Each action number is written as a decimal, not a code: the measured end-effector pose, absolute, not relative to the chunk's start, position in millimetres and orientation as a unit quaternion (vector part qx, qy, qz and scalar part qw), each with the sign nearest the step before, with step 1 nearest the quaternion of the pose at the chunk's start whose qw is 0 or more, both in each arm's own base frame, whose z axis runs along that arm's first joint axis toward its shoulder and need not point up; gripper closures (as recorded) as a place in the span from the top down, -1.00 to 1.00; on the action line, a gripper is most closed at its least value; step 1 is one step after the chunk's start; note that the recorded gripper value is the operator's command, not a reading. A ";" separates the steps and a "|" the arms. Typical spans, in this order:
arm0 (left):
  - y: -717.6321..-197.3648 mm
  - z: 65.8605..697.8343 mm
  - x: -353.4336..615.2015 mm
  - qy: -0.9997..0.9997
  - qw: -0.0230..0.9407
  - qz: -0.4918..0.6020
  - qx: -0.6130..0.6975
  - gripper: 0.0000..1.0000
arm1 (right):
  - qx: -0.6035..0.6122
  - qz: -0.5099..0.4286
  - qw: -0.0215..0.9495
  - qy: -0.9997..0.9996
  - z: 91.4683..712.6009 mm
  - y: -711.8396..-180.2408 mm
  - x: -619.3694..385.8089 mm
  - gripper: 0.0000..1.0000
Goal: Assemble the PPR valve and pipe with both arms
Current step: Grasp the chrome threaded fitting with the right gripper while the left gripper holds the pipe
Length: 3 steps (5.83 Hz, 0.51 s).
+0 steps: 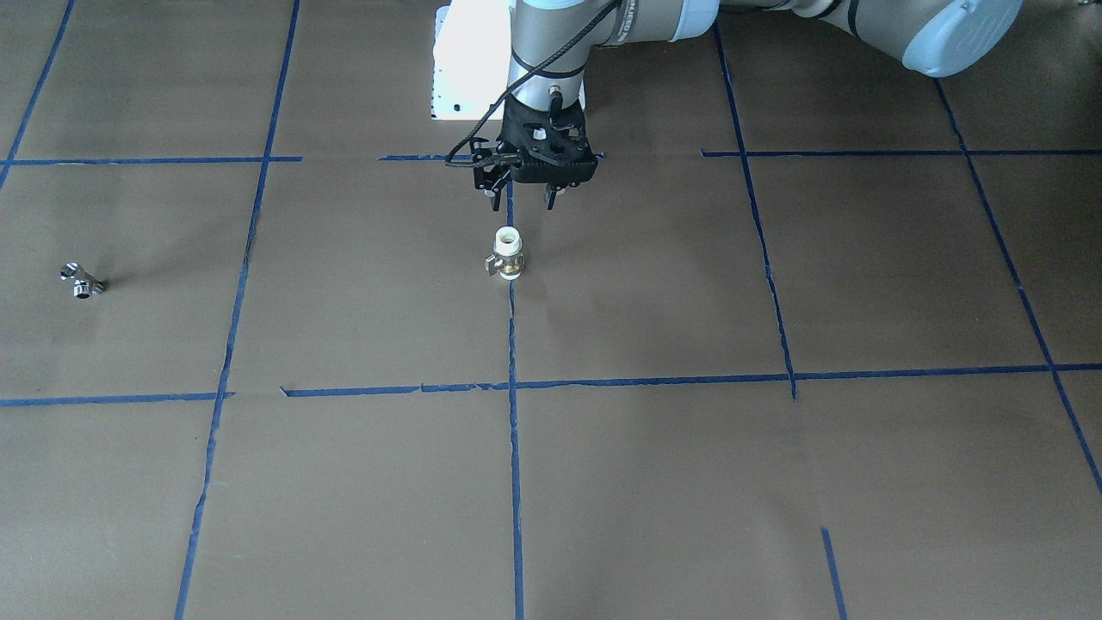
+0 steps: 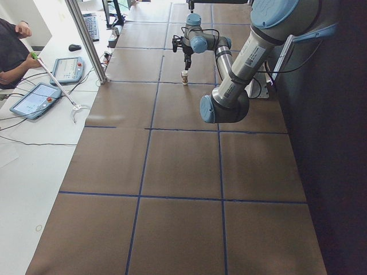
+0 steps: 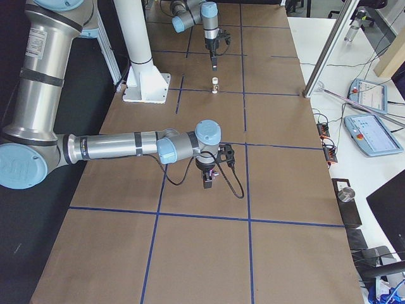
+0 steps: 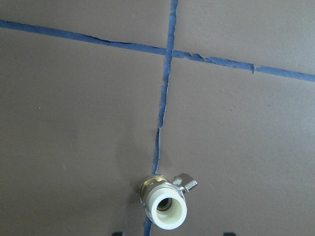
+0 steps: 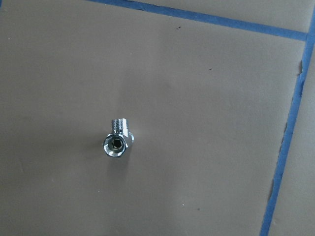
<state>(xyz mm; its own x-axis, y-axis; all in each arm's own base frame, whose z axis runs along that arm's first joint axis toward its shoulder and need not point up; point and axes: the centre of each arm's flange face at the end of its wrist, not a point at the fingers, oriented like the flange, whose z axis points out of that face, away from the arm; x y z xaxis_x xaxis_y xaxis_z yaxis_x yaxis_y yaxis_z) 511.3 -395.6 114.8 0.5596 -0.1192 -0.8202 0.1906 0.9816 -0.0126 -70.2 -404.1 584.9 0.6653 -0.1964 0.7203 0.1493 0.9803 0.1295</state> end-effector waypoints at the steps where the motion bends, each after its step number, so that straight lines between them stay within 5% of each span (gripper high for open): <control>1: -391.3 121.8 499.4 0.463 0.881 -0.089 0.041 0.50 | 0.036 -0.090 0.912 -0.399 586.0 -412.9 -89.7 0.98; 3: -389.0 125.1 493.8 0.465 0.880 -0.089 0.041 0.50 | 0.055 -0.086 0.906 -0.411 598.9 -427.9 -131.4 0.98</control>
<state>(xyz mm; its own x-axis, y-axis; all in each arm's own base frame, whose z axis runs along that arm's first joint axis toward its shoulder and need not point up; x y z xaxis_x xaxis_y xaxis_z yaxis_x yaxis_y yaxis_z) 493.8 -389.0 125.1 0.5527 -0.1178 -0.8250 0.1946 0.9808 -0.0097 -131.4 -427.9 598.9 0.6475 -0.2016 0.7349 0.1115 0.9791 0.1703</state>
